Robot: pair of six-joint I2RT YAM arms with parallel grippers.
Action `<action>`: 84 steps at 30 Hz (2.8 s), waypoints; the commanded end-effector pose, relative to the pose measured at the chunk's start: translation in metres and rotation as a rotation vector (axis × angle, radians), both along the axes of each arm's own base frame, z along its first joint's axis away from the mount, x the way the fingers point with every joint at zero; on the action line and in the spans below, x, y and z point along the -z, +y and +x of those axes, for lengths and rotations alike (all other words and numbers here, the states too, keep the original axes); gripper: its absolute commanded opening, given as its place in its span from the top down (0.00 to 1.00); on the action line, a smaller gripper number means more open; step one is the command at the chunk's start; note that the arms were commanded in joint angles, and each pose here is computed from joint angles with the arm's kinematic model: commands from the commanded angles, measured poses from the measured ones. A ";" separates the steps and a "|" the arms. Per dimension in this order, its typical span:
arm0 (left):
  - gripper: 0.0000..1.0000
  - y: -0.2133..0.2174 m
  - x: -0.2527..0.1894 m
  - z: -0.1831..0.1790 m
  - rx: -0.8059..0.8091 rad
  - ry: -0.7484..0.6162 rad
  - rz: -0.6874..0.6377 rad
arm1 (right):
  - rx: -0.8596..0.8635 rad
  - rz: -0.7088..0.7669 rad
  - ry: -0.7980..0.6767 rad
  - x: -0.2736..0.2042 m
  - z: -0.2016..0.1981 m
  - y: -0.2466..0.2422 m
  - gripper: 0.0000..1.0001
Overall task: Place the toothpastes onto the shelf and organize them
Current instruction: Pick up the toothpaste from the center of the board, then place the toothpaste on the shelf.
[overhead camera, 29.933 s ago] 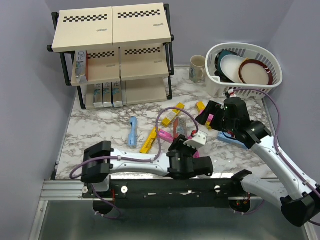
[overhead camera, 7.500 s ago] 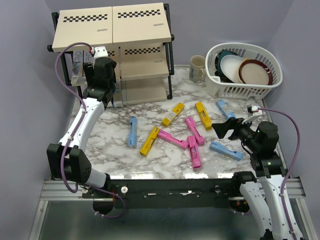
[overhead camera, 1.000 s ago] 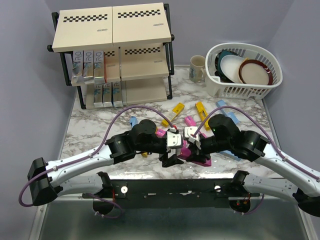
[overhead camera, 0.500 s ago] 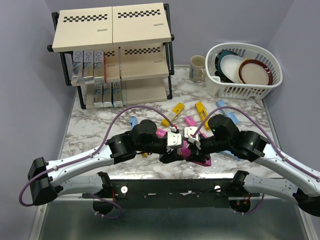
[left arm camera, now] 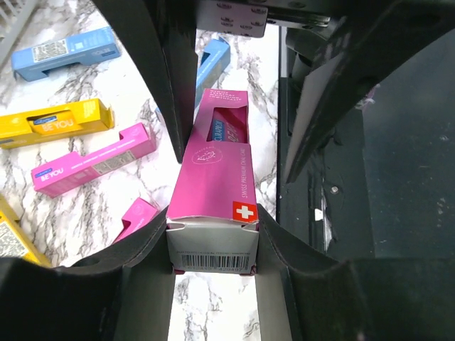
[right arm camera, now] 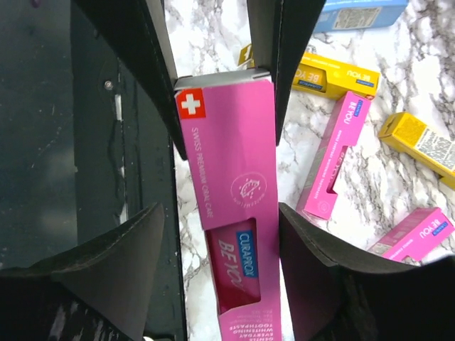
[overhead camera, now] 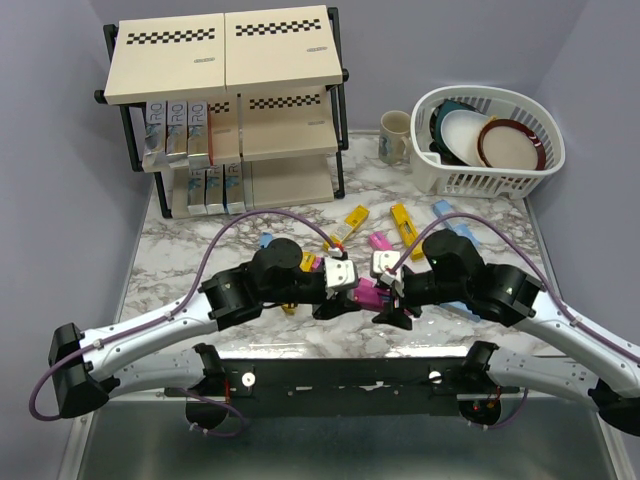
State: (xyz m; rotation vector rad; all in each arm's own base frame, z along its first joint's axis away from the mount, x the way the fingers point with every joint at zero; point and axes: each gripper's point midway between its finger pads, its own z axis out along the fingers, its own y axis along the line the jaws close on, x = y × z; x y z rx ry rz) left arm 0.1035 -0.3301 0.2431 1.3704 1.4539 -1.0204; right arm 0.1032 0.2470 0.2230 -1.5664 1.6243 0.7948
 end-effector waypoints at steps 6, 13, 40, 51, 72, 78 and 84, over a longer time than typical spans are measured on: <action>0.71 0.022 -0.042 0.043 -0.257 -0.121 -0.071 | 0.263 0.107 -0.135 -0.027 0.032 -0.021 0.13; 0.71 0.054 -0.097 0.087 -0.538 -0.253 -0.139 | 0.574 0.310 -0.221 -0.061 0.055 -0.062 0.00; 0.69 0.215 -0.314 0.205 -1.272 -0.530 -0.389 | 0.808 0.370 -0.206 -0.040 0.066 -0.099 0.00; 0.67 0.316 -0.307 0.271 -1.443 -0.472 -0.394 | 0.737 0.359 -0.176 -0.034 0.058 -0.088 0.00; 0.60 0.404 -0.278 0.343 -1.572 -0.475 -0.183 | 0.627 0.357 -0.135 -0.027 0.046 -0.071 0.00; 0.59 0.418 -0.271 0.351 -1.599 -0.463 -0.173 | 0.611 0.366 -0.131 -0.029 0.043 -0.070 0.00; 0.54 0.425 -0.265 0.357 -1.594 -0.443 -0.181 | 0.600 0.359 -0.127 -0.026 0.042 -0.068 0.00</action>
